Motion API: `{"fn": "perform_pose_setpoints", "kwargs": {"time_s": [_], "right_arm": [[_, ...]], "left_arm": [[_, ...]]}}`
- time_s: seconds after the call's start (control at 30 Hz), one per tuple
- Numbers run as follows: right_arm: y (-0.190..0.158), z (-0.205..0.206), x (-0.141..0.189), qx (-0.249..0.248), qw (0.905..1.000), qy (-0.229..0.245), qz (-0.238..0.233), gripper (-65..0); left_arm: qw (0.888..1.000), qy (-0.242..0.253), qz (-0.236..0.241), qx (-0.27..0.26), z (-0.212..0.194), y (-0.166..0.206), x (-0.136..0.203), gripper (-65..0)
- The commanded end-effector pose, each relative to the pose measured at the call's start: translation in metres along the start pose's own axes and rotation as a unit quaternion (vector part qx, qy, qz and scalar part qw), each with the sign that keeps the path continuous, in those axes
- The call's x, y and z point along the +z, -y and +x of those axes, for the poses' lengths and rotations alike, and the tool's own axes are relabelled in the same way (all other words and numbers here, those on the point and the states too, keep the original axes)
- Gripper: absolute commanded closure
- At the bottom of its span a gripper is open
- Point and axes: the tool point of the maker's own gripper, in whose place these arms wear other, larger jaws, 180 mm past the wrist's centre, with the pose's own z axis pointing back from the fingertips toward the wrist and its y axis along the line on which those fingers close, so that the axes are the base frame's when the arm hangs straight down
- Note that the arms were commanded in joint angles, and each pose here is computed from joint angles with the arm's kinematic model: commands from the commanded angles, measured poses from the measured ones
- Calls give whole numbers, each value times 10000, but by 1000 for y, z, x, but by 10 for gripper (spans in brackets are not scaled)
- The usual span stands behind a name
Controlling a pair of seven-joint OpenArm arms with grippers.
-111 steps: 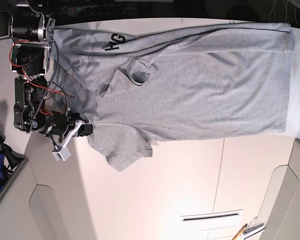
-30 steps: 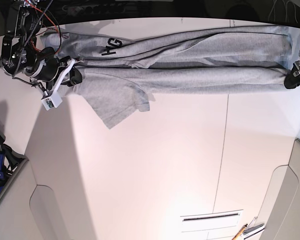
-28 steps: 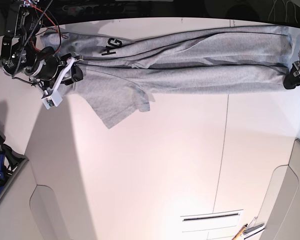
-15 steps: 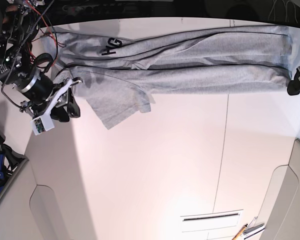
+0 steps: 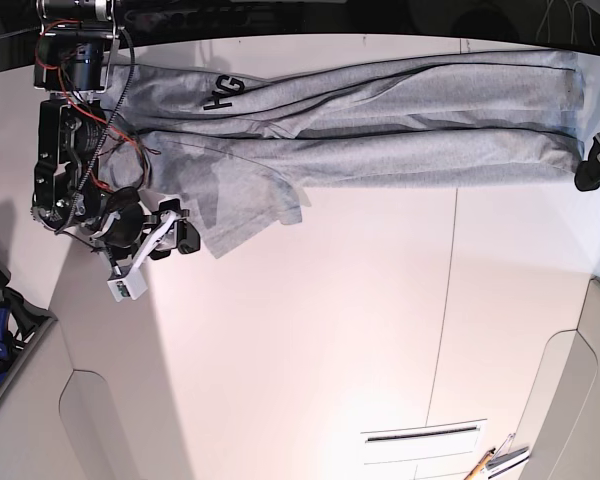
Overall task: Fold the T-shirt properly
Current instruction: 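Grasp the shirt end near the right gripper and fold it inward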
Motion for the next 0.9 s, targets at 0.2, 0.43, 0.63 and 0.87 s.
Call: {"fn": "perform_pose_setpoints", "kwargs": {"time_s": [0.2,0.43,0.63,0.87], "right_arm": [[-26,0,-17,344,9985,-194,384,-273],[-32,-2,-15,534,9968,-448,390,0],[-58,14,13,881,9945,-132,553,0],[-134,-11,57,1141,9877,396,992,0]], "left_arm": [[9996,247,-45,-157,21,3,6,-256],[9995,256,-57,-148,22,4,6,-256],[9995,255,-58,-147,22,4,6,-256],[9995,264,-68,-142,22,4,7,-256]]}}
